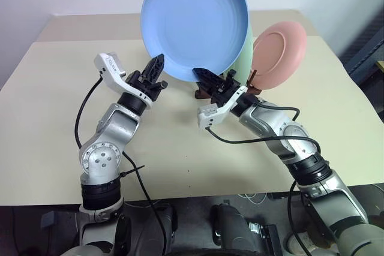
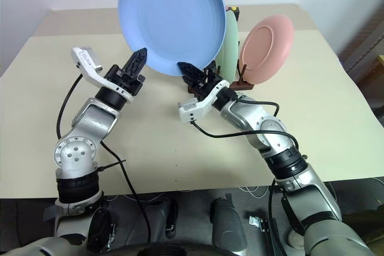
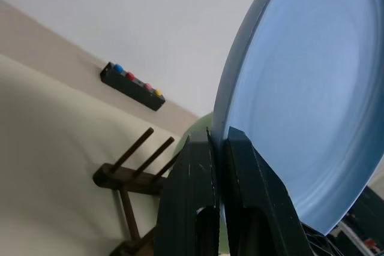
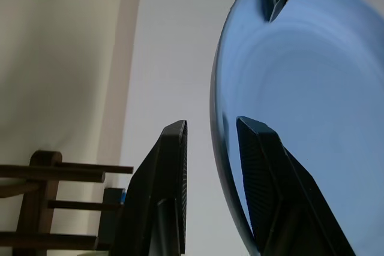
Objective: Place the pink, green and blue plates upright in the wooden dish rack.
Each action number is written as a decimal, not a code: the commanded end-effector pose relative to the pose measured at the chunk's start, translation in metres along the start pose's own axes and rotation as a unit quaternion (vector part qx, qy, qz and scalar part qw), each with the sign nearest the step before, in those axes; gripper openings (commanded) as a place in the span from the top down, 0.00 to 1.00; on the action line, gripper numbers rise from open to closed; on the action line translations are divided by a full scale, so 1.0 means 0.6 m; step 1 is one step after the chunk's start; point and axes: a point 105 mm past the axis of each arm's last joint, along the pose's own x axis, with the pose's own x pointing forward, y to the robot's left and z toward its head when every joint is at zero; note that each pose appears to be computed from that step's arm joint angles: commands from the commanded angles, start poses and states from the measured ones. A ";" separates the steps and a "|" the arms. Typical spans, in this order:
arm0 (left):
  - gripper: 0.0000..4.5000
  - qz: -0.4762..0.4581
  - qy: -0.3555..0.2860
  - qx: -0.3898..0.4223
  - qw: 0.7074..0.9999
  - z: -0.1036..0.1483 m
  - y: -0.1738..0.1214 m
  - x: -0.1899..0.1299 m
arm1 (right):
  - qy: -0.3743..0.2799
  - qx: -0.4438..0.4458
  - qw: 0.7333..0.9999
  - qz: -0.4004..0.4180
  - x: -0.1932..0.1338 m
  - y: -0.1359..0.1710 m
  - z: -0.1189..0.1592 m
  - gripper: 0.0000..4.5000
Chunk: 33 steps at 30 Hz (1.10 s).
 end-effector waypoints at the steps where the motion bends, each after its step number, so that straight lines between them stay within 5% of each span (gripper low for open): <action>1: 1.00 -0.029 -0.029 0.031 0.999 0.023 -0.025 -0.004 | 0.011 0.003 1.000 -0.021 -0.004 -0.020 -0.012 0.77; 4: 1.00 -0.033 -0.033 0.052 0.998 0.027 -0.028 -0.003 | 0.010 0.007 1.000 -0.018 -0.007 -0.019 -0.014 0.99; 18: 1.00 -0.045 -0.032 0.052 0.997 0.024 -0.030 -0.003 | 0.008 0.007 1.000 -0.021 -0.008 -0.021 -0.015 0.99; 27: 0.03 -0.063 -0.030 0.063 0.996 0.042 -0.019 -0.015 | 0.010 -0.007 0.999 -0.031 -0.005 -0.034 -0.020 1.00; 33: 0.03 -0.125 0.008 0.104 0.987 0.086 0.000 -0.038 | 0.020 0.004 0.998 -0.052 0.001 -0.072 -0.038 1.00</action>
